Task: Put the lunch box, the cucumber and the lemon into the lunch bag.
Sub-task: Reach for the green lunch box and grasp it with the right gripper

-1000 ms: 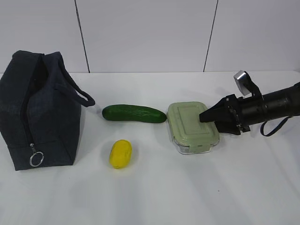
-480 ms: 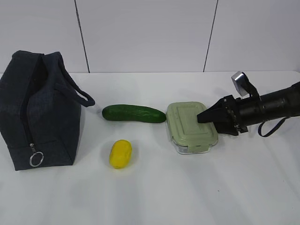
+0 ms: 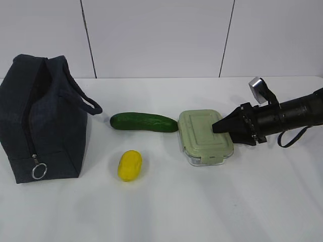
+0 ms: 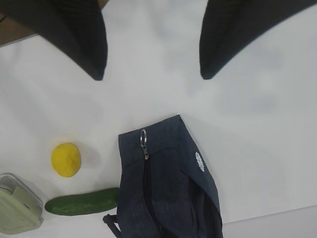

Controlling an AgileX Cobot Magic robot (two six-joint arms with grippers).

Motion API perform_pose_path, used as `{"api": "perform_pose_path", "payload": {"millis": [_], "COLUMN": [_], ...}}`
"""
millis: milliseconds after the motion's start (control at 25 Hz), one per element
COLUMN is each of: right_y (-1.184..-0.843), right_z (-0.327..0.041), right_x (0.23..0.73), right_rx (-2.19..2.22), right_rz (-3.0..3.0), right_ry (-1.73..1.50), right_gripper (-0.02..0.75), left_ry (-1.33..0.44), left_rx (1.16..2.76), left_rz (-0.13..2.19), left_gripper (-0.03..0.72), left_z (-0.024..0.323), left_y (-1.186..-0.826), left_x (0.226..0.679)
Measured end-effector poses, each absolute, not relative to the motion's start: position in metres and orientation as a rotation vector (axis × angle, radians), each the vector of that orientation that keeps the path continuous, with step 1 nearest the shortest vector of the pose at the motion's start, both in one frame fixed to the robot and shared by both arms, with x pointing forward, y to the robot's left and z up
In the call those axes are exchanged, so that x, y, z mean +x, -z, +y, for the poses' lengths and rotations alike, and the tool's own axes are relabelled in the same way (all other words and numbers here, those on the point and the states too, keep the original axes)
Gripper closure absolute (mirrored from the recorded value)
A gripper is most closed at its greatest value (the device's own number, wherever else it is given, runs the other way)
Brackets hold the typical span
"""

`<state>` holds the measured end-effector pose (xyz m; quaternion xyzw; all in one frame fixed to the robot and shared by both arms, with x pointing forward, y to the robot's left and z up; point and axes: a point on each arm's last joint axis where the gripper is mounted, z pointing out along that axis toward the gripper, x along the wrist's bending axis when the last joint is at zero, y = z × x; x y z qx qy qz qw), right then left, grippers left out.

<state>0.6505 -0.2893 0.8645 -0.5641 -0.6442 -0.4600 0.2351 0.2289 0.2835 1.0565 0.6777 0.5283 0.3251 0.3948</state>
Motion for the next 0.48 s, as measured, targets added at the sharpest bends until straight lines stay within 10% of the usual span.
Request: {"api": "perform_pose_path", "payload": {"millis": [480], "right_y": [-0.8645], "right_z": [-0.2893], "right_x": [0.6505], "right_rx": [-1.548], "right_rz": [-1.768], "right_ry": [1.262], "right_gripper": [0.286], "left_ry": [-0.825], "left_rx": [1.719], "left_rz": [1.34], "left_gripper": [0.257], "left_z": [0.2835], "left_y": [-1.0565], "left_x": [0.2289]}}
